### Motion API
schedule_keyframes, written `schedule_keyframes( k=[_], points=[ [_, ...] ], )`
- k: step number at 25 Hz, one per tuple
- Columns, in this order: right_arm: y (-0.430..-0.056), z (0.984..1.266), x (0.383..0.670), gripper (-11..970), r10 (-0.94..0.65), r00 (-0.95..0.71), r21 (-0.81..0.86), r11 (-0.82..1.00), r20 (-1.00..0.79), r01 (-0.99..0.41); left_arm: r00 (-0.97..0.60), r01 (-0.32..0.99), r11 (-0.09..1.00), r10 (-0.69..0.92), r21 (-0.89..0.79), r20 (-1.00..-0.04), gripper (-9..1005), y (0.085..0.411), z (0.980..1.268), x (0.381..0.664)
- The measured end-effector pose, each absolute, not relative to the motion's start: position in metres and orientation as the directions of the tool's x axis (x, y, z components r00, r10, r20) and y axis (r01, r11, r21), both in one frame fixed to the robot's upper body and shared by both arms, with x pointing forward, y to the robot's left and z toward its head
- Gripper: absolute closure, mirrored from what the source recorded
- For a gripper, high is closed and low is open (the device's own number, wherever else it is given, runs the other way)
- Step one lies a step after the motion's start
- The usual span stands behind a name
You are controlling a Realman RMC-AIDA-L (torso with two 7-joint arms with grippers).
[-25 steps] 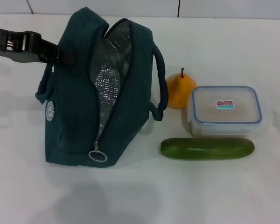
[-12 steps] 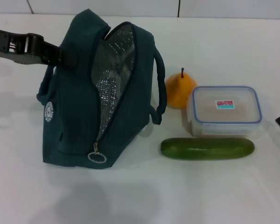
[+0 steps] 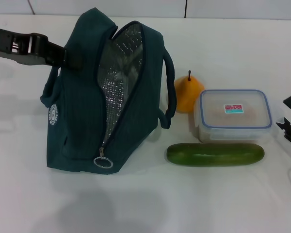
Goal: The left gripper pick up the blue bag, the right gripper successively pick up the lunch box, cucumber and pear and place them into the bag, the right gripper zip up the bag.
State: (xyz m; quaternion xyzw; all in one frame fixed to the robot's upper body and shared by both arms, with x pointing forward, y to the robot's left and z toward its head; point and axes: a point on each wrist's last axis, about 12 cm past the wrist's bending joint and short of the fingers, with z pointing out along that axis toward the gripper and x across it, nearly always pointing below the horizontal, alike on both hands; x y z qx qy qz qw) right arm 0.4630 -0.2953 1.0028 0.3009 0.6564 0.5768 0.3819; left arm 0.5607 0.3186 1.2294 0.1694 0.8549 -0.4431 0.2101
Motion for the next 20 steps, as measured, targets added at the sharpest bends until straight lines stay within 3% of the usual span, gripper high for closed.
schedule_keyframes(
  k=[20],
  points=[
    [-0.278, 1.013, 0.496, 134, 0.796, -0.577, 0.983, 0.173, -0.181, -0.070, -0.853, 0.479, 0.550, 0.107, -0.684, -0.511, 955, 0.318, 1.229, 0.561]
  ],
)
